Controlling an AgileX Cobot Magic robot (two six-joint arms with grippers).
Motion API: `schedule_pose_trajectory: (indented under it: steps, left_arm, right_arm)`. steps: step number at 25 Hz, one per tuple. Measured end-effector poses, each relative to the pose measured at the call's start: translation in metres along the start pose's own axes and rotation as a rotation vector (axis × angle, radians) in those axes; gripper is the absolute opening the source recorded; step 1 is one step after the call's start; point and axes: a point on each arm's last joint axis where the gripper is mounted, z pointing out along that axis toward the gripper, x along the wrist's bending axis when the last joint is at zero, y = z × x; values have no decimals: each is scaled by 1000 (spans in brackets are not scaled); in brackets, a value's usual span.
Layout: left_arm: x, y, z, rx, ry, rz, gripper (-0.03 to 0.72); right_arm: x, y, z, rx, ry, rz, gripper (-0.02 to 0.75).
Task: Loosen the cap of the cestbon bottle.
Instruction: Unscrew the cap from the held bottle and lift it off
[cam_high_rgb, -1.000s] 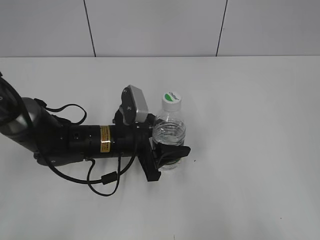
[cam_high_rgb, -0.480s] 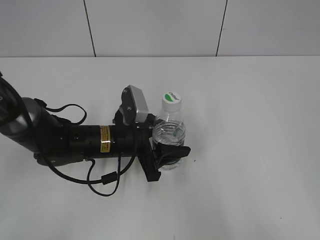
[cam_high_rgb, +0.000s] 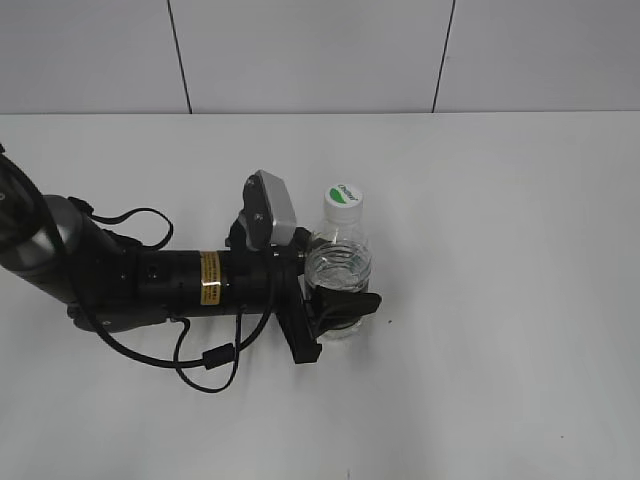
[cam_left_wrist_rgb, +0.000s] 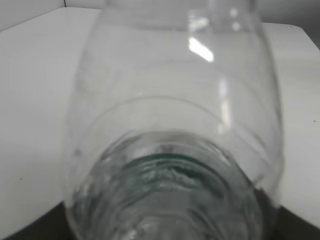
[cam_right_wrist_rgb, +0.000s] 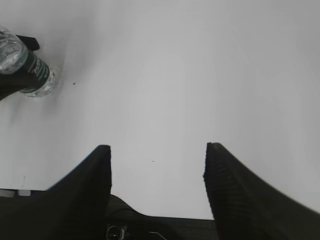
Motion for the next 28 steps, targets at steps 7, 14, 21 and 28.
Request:
schedule_pose_trajectory:
  steps: [7, 14, 21, 28]
  left_arm:
    - [-1, 0, 0, 3, -9, 5, 407]
    - [-7, 0, 1, 9, -86, 51, 407]
    - [-7, 0, 1, 9, -95, 56, 407]
    - [-7, 0, 1, 11, -95, 57, 407]
  right_arm:
    - [-3, 46, 35, 172, 18, 50, 447]
    - [-4, 97, 76, 415, 56, 128, 447]
    - [9, 134, 93, 449, 116, 206, 447]
    - [59, 146, 123, 554, 172, 191, 447]
